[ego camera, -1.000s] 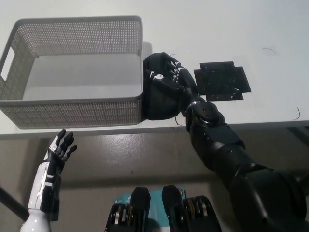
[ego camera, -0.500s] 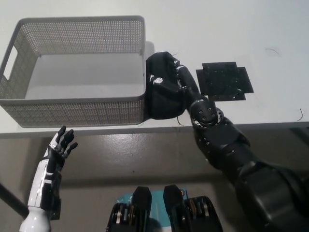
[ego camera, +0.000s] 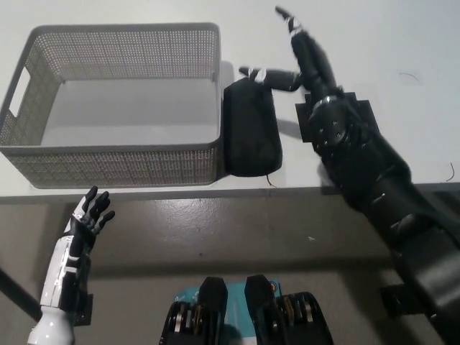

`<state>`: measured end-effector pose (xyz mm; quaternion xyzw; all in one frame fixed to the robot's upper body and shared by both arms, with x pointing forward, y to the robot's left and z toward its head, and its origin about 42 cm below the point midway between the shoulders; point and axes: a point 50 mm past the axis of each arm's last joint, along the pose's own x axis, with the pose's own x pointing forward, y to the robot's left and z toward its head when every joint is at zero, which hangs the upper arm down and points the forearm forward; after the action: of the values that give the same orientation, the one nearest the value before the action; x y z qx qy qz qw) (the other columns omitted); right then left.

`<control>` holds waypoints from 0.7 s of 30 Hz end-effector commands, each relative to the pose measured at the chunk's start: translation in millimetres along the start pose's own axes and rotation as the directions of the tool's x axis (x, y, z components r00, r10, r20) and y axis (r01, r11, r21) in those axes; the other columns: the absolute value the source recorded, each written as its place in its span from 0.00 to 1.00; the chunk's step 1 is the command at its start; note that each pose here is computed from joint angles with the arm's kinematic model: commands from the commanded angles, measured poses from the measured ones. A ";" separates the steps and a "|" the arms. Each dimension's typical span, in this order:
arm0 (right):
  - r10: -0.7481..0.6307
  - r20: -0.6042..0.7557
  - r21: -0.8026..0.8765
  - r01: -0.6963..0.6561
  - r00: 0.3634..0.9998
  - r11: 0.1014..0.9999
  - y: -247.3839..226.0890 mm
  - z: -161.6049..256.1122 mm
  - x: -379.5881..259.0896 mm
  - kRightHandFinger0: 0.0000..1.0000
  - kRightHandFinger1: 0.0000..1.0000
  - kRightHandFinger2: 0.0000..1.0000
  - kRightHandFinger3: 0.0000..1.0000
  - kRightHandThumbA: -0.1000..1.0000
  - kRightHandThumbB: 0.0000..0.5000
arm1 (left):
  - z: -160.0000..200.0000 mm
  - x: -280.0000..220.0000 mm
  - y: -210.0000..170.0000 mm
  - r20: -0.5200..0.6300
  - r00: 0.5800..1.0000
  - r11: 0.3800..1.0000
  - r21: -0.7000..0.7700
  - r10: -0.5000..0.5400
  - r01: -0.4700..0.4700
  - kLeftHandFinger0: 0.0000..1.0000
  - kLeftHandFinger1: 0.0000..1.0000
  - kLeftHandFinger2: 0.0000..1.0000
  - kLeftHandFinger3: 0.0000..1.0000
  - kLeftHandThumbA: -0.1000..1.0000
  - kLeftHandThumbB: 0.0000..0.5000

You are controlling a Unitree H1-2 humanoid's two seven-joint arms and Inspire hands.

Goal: Use the right hand to push the pencil case on the right hand side to the container on the left side

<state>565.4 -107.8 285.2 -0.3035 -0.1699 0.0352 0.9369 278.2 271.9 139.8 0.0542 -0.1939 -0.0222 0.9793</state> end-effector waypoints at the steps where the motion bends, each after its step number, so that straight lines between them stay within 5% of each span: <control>1: -0.065 0.112 0.066 0.057 0.992 0.996 -18.4 33.0 12.8 1.00 1.00 1.00 1.00 1.00 0.85 | 8.7 6.9 0.0 0.058 0.998 0.999 0.004 -0.035 0.035 1.00 1.00 1.00 1.00 0.98 0.48; 2: -0.073 0.110 0.133 0.058 0.991 0.989 -21.2 34.4 11.2 1.00 1.00 1.00 1.00 1.00 0.90 | 8.7 7.1 -0.9 0.062 0.997 0.999 -0.004 -0.036 0.037 1.00 1.00 1.00 1.00 0.97 0.46; 7: -0.126 0.204 0.251 0.073 0.971 0.965 -41.1 45.4 -6.0 1.00 1.00 1.00 1.00 1.00 0.78 | 10.9 8.1 -0.4 0.055 0.998 0.999 0.020 -0.030 0.029 1.00 1.00 1.00 1.00 0.99 0.49; 10: -0.165 0.265 0.313 0.077 0.950 0.947 -62.2 54.7 -41.9 1.00 1.00 1.00 1.00 1.00 0.89 | 12.2 10.8 3.4 0.056 0.998 0.999 0.025 -0.026 0.025 1.00 1.00 1.00 1.00 1.00 0.48; 14: -0.257 0.359 0.436 0.082 0.897 0.896 -88.3 60.1 -96.5 1.00 1.00 1.00 1.00 1.00 0.77 | 11.8 12.4 6.6 0.049 0.999 1.000 0.013 -0.019 0.018 1.00 1.00 1.00 1.00 0.98 0.50; 21: -0.382 0.406 0.486 0.158 0.830 0.860 -130.4 41.9 -190.8 1.00 1.00 1.00 1.00 1.00 0.75 | 11.9 17.8 10.1 0.054 0.999 0.999 0.032 -0.008 0.007 1.00 1.00 1.00 1.00 1.00 0.54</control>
<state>475.4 -141.9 253.2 -0.1447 -0.2531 0.0258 0.9562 278.5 271.3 138.5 0.0535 -0.1891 -0.0262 0.9802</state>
